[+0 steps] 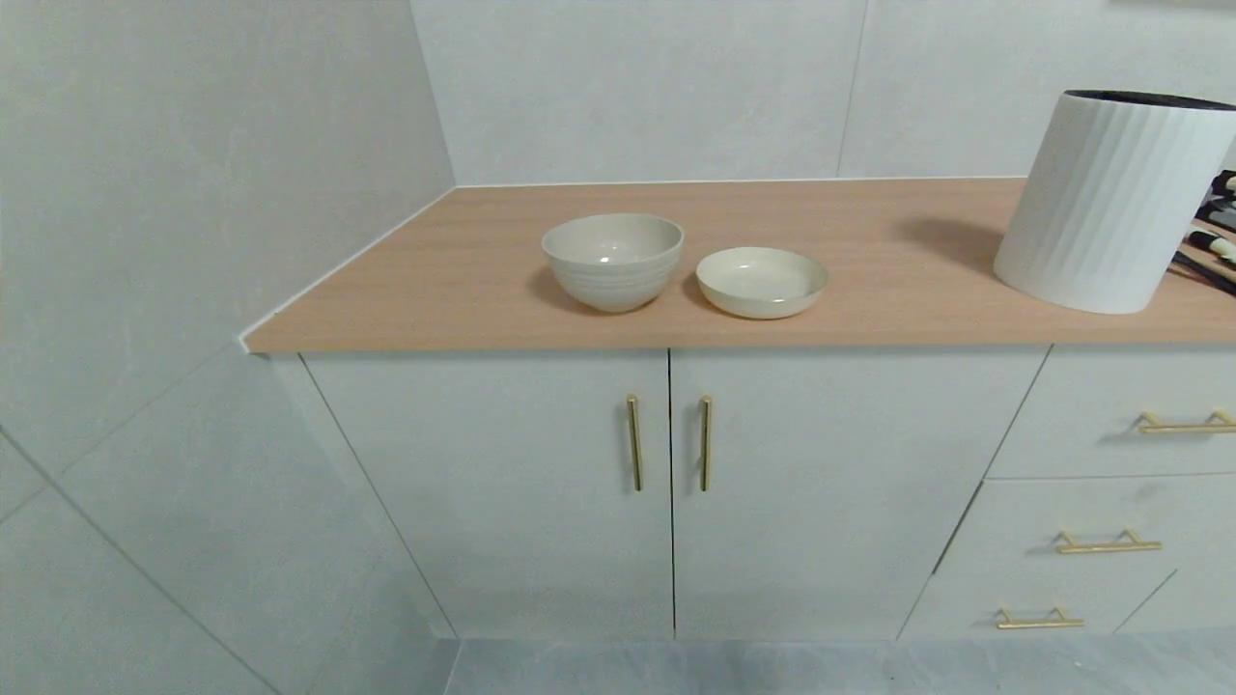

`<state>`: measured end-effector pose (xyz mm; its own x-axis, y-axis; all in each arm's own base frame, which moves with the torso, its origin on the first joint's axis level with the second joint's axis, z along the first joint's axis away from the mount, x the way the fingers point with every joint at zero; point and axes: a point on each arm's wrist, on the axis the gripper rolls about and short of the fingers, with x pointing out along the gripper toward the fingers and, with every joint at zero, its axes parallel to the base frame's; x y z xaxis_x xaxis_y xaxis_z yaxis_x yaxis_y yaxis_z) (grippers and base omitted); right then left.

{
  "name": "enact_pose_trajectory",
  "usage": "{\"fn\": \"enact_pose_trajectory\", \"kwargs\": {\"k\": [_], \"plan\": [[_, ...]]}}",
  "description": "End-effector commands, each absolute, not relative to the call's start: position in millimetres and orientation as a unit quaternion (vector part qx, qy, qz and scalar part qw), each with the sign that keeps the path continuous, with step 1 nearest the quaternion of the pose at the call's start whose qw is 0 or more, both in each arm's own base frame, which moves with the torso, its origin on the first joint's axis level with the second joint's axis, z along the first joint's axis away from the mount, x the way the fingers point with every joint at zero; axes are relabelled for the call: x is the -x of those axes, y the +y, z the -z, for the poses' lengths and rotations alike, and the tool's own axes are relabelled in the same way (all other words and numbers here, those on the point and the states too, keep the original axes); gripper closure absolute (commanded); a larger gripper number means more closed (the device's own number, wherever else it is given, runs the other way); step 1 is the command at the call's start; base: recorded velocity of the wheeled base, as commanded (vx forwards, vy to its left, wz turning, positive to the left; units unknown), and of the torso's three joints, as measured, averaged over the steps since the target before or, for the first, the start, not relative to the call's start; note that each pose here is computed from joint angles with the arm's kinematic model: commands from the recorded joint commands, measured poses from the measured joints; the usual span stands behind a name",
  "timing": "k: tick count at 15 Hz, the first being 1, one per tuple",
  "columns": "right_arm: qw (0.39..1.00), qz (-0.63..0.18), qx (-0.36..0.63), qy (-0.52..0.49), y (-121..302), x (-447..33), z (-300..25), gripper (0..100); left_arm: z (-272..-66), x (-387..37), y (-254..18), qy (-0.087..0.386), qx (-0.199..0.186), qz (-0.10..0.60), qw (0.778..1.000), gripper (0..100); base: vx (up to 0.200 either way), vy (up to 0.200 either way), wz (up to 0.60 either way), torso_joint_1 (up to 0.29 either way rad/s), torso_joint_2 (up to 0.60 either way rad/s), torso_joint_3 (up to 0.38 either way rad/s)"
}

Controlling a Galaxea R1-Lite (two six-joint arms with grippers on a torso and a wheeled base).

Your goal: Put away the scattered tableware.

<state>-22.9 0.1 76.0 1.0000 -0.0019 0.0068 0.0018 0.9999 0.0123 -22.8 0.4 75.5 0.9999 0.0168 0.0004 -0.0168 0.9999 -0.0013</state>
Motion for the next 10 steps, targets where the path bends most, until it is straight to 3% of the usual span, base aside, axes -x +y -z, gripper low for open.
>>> {"fn": "enact_pose_trajectory", "kwargs": {"k": [1,7,10], "plan": [[1.000,0.000,-0.006,-0.003,0.1,22.8,-76.1,0,-75.5,22.7,0.4,0.001,0.001,-0.008,1.000,0,0.000,0.000,0.00,-0.178,0.47,0.300],[1.000,0.001,-0.006,-0.003,0.1,22.8,-76.1,0,-75.5,22.8,0.5,0.000,0.001,-0.009,1.000,0,0.000,0.000,0.00,-0.137,0.45,0.308],[1.000,0.001,-0.006,-0.003,0.1,22.8,-76.1,0,-75.5,22.8,0.4,0.000,0.001,-0.008,1.000,0,0.000,0.000,0.00,-0.045,0.18,0.116]]}}
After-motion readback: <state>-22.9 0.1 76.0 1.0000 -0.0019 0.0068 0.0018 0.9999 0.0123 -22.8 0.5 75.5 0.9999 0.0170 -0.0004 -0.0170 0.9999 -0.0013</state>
